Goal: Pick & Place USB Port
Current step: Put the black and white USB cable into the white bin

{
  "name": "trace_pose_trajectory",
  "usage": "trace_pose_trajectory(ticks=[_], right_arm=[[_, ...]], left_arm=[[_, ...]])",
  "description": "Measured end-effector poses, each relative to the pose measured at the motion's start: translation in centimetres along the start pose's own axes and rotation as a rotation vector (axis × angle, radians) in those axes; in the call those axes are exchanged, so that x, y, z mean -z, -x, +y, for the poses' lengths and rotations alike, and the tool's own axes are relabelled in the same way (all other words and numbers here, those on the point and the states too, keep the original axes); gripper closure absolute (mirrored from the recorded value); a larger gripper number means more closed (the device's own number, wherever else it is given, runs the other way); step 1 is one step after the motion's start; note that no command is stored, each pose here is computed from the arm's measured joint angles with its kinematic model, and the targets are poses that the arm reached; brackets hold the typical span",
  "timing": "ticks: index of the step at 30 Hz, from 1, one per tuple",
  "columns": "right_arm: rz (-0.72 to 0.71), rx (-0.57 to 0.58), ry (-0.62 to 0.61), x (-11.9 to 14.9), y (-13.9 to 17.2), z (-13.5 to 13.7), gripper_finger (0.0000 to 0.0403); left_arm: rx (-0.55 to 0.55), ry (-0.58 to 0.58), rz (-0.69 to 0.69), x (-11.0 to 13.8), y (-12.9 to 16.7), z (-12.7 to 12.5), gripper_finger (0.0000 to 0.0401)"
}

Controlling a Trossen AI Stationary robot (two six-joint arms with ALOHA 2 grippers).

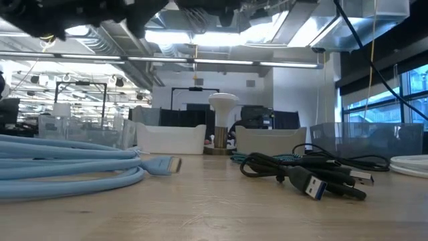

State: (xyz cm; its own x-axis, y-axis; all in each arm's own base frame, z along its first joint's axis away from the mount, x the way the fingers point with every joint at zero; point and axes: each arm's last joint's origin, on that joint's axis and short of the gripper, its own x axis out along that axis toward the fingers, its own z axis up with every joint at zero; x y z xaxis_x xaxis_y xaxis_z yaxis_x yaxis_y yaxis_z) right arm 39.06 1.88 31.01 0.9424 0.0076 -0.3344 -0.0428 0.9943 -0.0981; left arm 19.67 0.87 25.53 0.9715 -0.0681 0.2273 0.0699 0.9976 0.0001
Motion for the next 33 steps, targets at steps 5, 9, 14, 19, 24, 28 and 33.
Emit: trace_pose_trajectory(ticks=[5, 9, 14, 19, 24, 28, 33], right_arm=[[0.004, 0.002, 0.000, 0.0, 0.0, -0.1, 0.0377], [0.031, 0.000, 0.001, 0.3, 0.0, -0.1, 0.0377], [0.100, 0.044, 0.006, 0.9, 0.0, -0.2, 0.0377], [0.111, 0.084, 0.009, 0.9, 0.1, -0.3, 0.0359], [0.176, 0.116, 0.014, 0.7, 1.8, -0.5, 0.0291], [0.291, 0.202, -0.007, 0.6, 4.8, -0.9, 0.0261], [0.557, 0.360, -0.085, 2.3, 8.3, -1.4, 0.0251]], left_arm=[[-0.013, -0.016, 0.022, -0.2, -2.0, 0.4, 0.0150], [-0.066, -0.052, 0.038, -0.2, -3.1, 0.8, 0.0167], [-0.061, -0.075, 0.080, -0.3, -3.5, 0.8, 0.0286], [-0.059, -0.075, 0.082, -0.6, -3.2, 0.8, 0.0382], [-0.056, -0.074, 0.090, -1.0, -2.8, 0.8, 0.0385], [-0.061, -0.073, 0.109, -1.2, -2.5, 0.7, 0.0385], [-0.161, -0.102, 0.150, -1.4, -1.8, 1.5, 0.0386]])
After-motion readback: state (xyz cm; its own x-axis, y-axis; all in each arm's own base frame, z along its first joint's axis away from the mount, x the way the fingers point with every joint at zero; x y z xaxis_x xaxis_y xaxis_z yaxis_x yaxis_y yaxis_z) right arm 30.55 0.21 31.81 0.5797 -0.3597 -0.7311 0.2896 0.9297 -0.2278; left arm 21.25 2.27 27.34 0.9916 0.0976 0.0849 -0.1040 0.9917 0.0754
